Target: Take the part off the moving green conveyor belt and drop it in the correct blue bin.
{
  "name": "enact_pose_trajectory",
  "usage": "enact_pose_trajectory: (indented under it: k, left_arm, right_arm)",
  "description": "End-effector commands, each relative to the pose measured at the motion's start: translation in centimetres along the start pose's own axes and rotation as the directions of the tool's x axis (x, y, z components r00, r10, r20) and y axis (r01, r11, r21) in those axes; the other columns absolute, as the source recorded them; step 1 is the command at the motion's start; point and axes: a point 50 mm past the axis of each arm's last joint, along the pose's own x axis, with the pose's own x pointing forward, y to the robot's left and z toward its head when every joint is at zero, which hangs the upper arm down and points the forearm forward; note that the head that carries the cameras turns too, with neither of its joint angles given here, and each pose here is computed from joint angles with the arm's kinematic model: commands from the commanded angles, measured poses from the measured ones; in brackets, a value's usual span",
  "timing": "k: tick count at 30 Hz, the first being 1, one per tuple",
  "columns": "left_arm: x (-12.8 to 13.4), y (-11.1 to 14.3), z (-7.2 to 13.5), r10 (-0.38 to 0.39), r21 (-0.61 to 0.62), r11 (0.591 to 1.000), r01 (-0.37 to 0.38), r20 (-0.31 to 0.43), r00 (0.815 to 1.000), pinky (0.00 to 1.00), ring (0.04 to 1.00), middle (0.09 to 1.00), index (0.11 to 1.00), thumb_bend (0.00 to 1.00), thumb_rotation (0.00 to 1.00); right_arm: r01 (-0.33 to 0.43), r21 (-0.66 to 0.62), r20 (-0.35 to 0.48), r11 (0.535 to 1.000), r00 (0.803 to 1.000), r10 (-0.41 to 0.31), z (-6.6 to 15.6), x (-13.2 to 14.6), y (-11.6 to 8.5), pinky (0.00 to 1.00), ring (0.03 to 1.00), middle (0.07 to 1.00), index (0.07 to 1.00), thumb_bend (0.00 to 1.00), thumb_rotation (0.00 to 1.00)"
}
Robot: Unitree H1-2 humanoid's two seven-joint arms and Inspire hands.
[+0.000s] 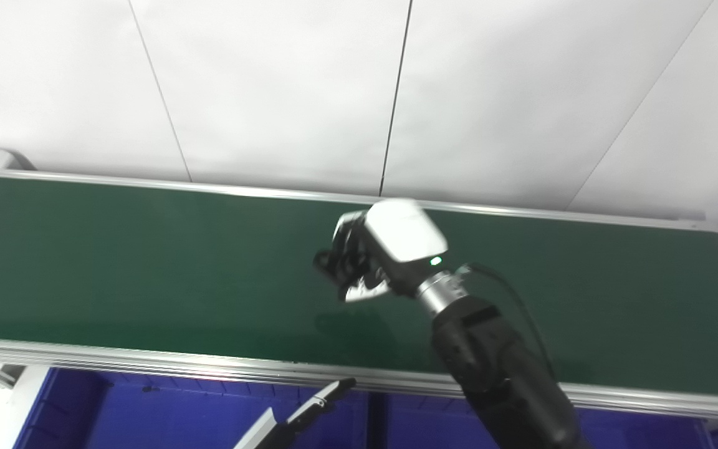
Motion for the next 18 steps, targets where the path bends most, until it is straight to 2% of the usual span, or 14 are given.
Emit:
enact_pose_trajectory:
  k: [1, 3, 5, 7, 11, 15, 18]
  left_arm:
    - [-0.4, 0.5, 1.0, 0.011, -0.005, 1.0, -0.011, 0.035, 0.999, 0.91, 0.955, 0.981, 0.962, 0.89, 0.36]
    - [-0.6, 0.6, 1.2, 0.028, -0.019, 0.999, -0.027, 0.031, 0.999, 0.9, 0.95, 0.978, 0.964, 0.89, 0.34]
    - [-0.7, 0.7, 1.3, 0.04, -0.032, 0.999, -0.039, 0.033, 0.999, 0.9, 0.952, 0.979, 0.965, 0.88, 0.34]
    - [-0.7, 0.9, 1.4, 0.046, -0.048, 0.998, -0.045, 0.038, 0.998, 0.9, 0.954, 0.981, 0.969, 0.87, 0.34]
    - [-1.0, 1.6, 1.6, 0.049, -0.051, 0.998, -0.048, 0.023, 0.999, 0.9, 0.965, 0.998, 0.989, 0.86, 0.38]
    - [-1.0, 2.3, 2.3, 0.056, -0.033, 0.998, -0.057, -0.007, 0.998, 0.9, 0.969, 1.0, 0.999, 0.87, 0.46]
    - [-0.6, 3.0, 2.6, 0.064, -0.065, 0.996, -0.065, -0.009, 0.998, 0.92, 0.984, 1.0, 1.0, 0.86, 0.43]
  right_arm:
    - [0.079, 0.015, -0.033, 0.997, 0.996, -0.078, 0.5, -1.0, -1.8, 0.2, 0.338, 0.44, 0.532, 0.51, 0.0]
    - [0.11, 0.036, -0.059, 0.993, 0.992, -0.107, 0.7, -2.2, -2.9, 0.2, 0.337, 0.438, 0.529, 0.51, 0.0]
    - [0.13, 0.062, -0.082, 0.99, 0.989, -0.125, 1.0, -3.4, -3.8, 0.2, 0.393, 0.484, 0.491, 0.51, 0.0]
    - [0.151, 0.084, -0.095, 0.985, 0.985, -0.143, 1.2, -4.8, -4.4, 0.18, 0.406, 0.492, 0.482, 0.52, 0.0]
    - [0.173, 0.116, -0.116, 0.978, 0.98, -0.16, 1.1, -8.3, -4.7, 0.15, 0.405, 0.493, 0.48, 0.52, 0.0]
    - [0.148, 0.217, -0.183, 0.965, 0.977, -0.109, 1.0, -11.8, -4.3, 0.13, 0.419, 0.492, 0.48, 0.52, 0.0]
    - [0.118, 0.269, -0.234, 0.956, 0.971, -0.054, 0.8, -15.0, -3.2, 0.14, 0.394, 0.489, 0.481, 0.52, 0.0]
